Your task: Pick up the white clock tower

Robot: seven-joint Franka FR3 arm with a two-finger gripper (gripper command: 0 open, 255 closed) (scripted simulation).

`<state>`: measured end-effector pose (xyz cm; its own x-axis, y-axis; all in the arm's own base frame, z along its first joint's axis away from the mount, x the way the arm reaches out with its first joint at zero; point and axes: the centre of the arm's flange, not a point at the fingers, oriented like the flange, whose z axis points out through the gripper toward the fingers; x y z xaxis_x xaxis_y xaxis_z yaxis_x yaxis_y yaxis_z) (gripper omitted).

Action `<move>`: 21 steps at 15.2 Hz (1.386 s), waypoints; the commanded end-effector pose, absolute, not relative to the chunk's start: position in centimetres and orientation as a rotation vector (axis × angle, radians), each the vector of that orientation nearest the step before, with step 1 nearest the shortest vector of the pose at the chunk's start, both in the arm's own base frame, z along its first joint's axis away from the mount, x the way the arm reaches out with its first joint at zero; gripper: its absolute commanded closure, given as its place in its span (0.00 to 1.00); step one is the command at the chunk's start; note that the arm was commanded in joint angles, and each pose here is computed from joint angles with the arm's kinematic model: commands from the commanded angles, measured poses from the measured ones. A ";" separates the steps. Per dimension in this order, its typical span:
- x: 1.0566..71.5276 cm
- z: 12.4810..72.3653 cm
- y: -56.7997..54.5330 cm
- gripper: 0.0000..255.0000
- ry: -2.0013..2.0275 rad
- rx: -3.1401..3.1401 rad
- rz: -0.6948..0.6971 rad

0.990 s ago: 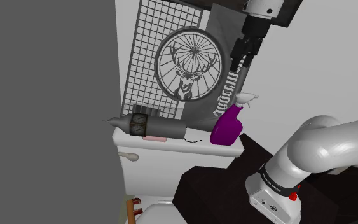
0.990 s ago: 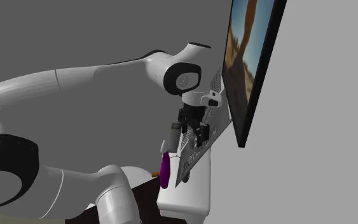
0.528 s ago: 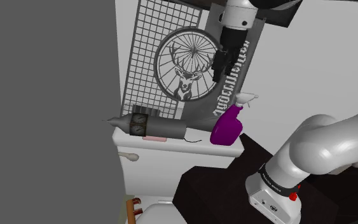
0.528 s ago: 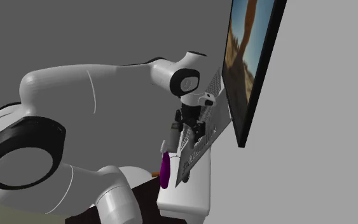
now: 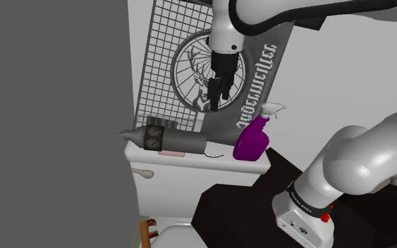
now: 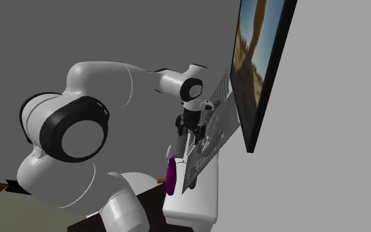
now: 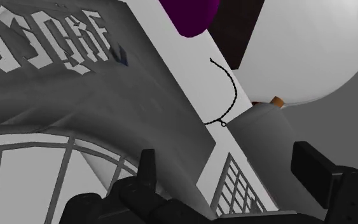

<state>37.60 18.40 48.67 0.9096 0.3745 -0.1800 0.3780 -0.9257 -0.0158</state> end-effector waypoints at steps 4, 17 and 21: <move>40.6 45.8 23.9 0.00 0.779 3.055 -0.036; 41.8 38.3 35.6 0.00 1.111 2.956 -0.017; 41.8 36.2 35.6 0.00 1.111 2.956 -0.017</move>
